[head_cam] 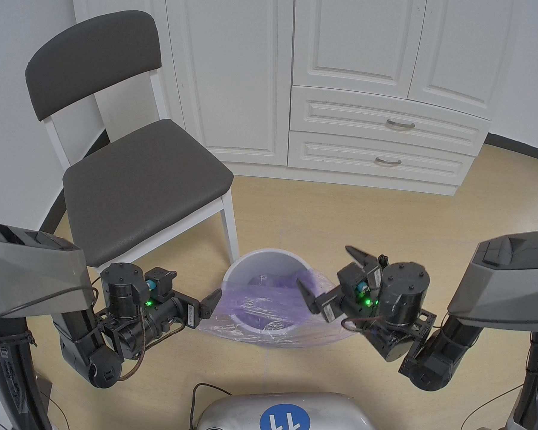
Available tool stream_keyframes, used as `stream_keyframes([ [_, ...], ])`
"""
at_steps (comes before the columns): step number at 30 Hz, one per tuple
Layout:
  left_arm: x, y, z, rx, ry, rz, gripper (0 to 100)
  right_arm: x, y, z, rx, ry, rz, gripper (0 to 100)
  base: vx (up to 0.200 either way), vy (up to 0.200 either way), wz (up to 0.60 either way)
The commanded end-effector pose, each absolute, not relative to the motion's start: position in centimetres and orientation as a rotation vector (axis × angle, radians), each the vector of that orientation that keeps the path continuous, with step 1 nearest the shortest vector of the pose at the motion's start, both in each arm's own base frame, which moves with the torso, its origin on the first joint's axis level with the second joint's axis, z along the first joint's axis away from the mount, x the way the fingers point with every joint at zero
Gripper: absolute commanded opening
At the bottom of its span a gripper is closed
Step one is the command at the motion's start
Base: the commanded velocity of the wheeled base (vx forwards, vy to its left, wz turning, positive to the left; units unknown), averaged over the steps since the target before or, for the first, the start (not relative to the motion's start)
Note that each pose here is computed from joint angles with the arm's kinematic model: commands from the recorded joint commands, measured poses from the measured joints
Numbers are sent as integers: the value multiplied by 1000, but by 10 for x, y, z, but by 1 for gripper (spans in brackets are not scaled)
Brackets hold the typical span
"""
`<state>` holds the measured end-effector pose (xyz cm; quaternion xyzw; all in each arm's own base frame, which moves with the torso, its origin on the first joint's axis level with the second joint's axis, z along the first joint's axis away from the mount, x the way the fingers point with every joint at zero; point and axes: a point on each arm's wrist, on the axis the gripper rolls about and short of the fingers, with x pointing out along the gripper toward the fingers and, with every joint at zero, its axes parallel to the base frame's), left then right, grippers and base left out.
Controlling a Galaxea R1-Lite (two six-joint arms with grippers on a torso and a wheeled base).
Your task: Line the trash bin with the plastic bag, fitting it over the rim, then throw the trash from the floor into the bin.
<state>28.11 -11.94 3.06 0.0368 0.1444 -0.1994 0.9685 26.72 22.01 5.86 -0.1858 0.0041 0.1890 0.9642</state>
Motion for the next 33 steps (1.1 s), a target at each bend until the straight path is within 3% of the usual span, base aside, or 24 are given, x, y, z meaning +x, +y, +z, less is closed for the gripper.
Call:
stream_keyframes([
  [1,275,-134,43,147,246,-399,100,285,215,85,-318,-112,290,100,0,0,0],
  [7,283,-132,62,410,225,-246,100,299,221,92,-286,-159,273,100,0,0,0],
  [13,306,-151,84,461,130,-232,100,309,212,104,-257,-192,227,100,0,0,0],
  [16,310,-150,87,503,158,-197,100,308,201,108,-267,-187,196,100,0,0,0],
  [23,321,-157,90,639,204,-468,100,279,152,117,-397,-68,167,100,0,0,0],
  [27,318,-148,83,827,329,-566,100,260,133,129,-443,-57,217,100,0,0,0],
  [33,314,-161,65,862,449,-624,100,238,111,141,-511,-86,236,100,0,0,0],
])
